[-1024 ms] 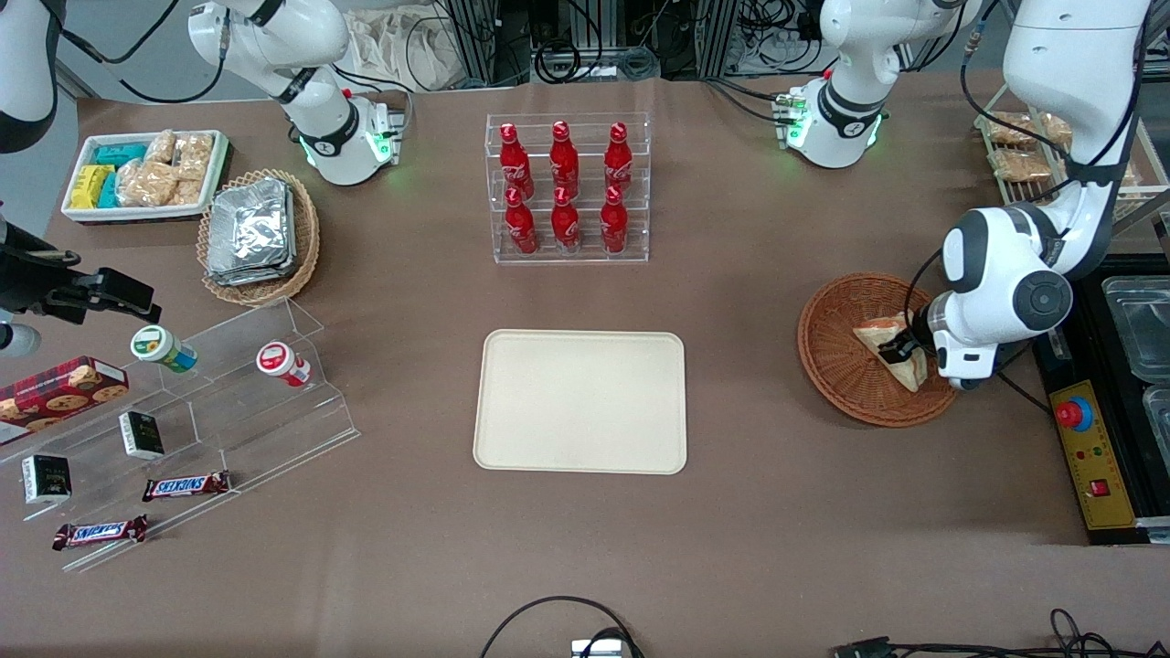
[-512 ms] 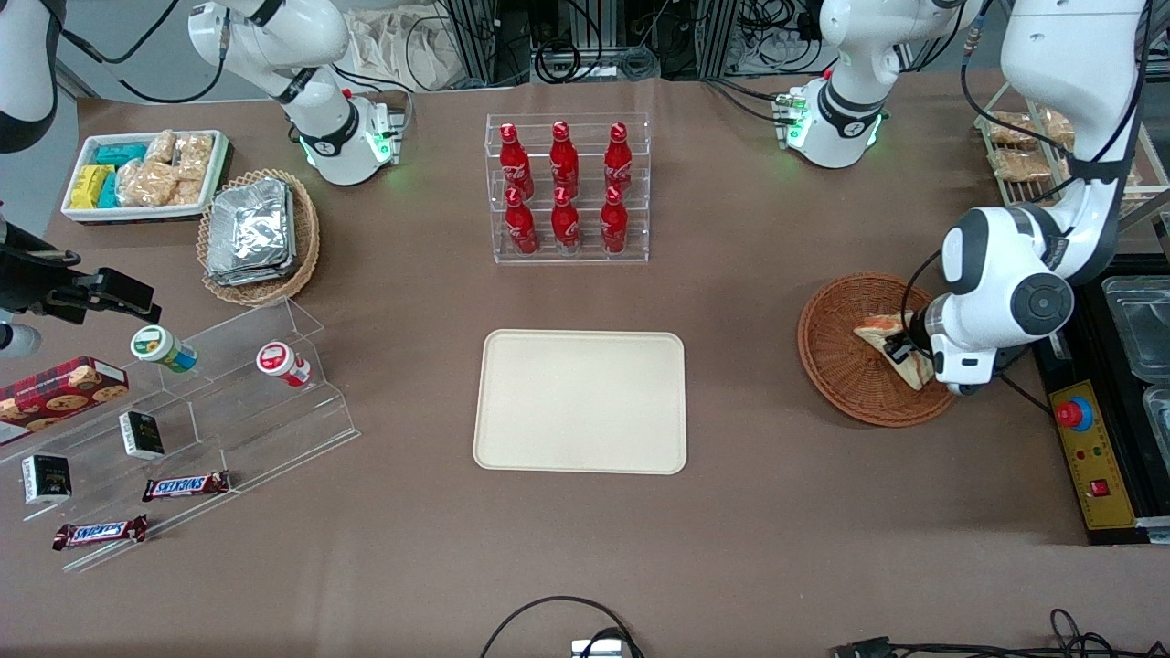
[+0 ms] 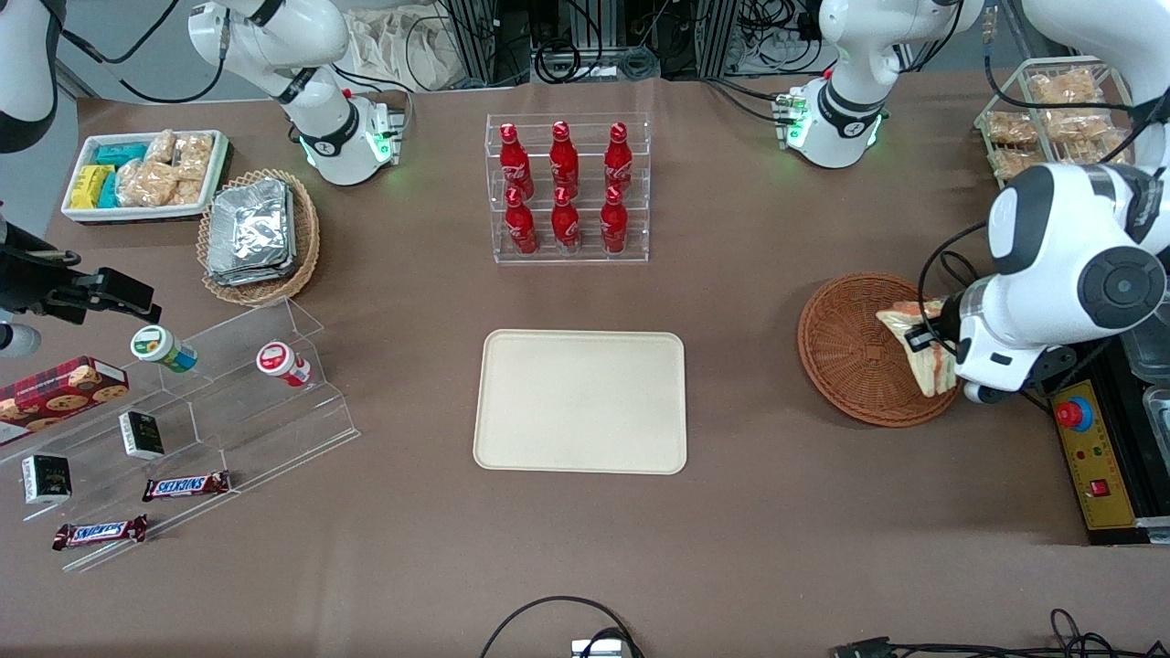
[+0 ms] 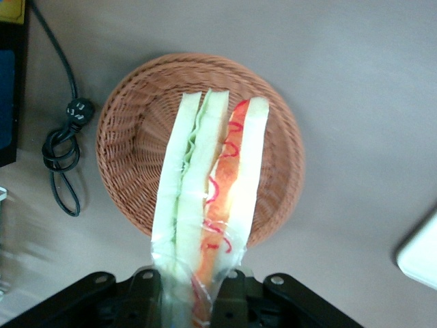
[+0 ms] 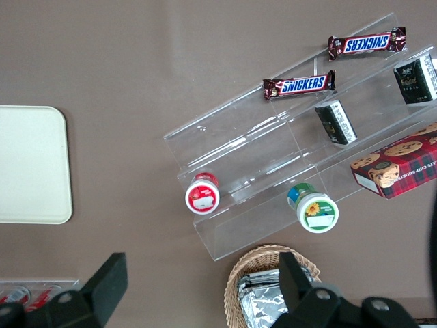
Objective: Place sandwich from basket to tray
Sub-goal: 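Lift the sandwich and carry it with the left gripper to the tray, then lower the sandwich onto the beige tray and open the left gripper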
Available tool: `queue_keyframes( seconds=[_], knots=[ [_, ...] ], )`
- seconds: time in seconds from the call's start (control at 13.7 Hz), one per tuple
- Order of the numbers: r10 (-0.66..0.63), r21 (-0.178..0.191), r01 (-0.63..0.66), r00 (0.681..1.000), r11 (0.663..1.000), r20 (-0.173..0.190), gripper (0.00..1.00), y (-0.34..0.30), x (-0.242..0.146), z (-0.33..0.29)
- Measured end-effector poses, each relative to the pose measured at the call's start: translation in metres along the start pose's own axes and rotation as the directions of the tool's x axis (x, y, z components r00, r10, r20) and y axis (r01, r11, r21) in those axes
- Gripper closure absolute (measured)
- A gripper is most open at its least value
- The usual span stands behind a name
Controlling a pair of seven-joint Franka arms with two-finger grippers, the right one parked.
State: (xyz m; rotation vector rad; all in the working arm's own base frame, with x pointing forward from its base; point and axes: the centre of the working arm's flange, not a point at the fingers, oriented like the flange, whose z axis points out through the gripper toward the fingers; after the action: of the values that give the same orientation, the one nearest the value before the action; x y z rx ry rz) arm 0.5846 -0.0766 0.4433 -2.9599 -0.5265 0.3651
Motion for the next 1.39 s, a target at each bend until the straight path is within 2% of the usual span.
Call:
queue_keyframes(
  seconds=[0.22,0.44,0.51,0.73,0.88,1.17,1.39],
  knots=[
    [0.151,0.013,-0.15,0.988,0.989,-0.037,0.82,0.08,-0.039,-0.024],
    [0.3,0.048,-0.299,0.954,0.953,-0.013,0.82,0.176,-0.073,0.01],
    [0.333,0.046,-0.332,0.943,0.942,-0.011,0.82,0.205,-0.077,0.026],
    [0.374,-0.023,-0.374,0.927,0.927,-0.03,0.82,0.265,-0.07,0.074],
    [0.383,-0.052,-0.385,0.922,0.921,-0.046,0.82,0.289,-0.066,0.106],
    [0.394,-0.077,-0.398,0.917,0.914,-0.066,0.82,0.322,-0.067,0.165],
    [0.403,-0.073,-0.405,0.914,0.911,-0.048,0.82,0.333,-0.069,0.199]
  ],
)
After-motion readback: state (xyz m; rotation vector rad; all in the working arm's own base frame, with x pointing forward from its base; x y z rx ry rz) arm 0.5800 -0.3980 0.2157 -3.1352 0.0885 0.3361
